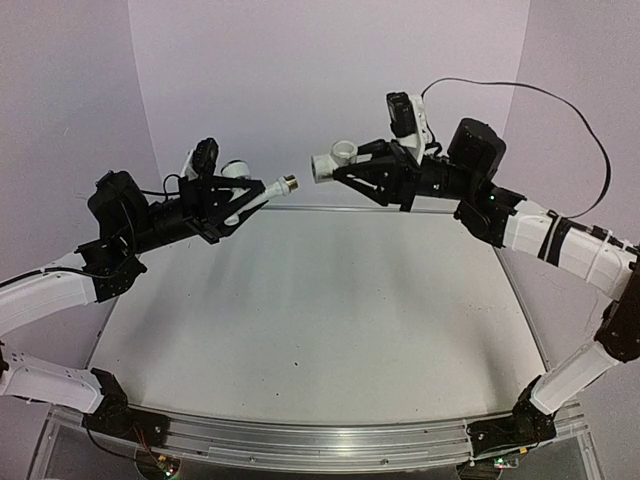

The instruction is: Install the water faucets

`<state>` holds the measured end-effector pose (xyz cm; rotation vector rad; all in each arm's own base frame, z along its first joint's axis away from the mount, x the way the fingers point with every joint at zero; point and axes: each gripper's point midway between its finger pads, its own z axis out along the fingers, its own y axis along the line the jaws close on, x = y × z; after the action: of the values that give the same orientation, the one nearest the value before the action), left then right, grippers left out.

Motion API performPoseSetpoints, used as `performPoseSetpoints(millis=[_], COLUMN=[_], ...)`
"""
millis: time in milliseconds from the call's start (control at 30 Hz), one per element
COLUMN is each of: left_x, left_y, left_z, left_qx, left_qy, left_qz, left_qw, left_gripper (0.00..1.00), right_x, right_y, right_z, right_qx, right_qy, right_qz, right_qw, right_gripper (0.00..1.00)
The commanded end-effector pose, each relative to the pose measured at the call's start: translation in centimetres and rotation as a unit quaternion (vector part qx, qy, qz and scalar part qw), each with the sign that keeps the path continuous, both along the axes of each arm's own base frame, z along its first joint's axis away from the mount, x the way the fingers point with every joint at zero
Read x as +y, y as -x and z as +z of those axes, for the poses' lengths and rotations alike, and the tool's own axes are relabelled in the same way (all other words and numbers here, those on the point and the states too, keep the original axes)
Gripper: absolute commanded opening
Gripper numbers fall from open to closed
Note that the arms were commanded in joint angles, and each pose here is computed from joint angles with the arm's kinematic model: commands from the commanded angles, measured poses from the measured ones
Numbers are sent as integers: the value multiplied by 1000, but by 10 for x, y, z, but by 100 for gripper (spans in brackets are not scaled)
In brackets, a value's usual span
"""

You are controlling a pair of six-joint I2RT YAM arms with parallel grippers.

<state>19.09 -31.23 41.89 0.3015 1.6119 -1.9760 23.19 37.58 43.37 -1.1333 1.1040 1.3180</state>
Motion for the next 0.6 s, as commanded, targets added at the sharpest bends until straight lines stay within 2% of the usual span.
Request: performPoseSetpoints(millis=[0, 67, 567], left_x=[12, 11, 12], left_y=[20, 24, 30], left_z=[56, 55, 46], left_qx=[-56, -63, -67], left_qy=[72, 73, 75], left_qz=[-29, -38, -42], left_qw=[995, 995, 994], left_gripper=[0, 0, 0], right_x=[1, 8, 25], right_y=[21, 20, 5], right_z=[33, 34, 30], right_qx=[-50, -32, -18], right_qy=[-22, -13, -9], right_qz=[118, 156, 175], right_qw=[992, 987, 984], right_gripper=[0, 0, 0])
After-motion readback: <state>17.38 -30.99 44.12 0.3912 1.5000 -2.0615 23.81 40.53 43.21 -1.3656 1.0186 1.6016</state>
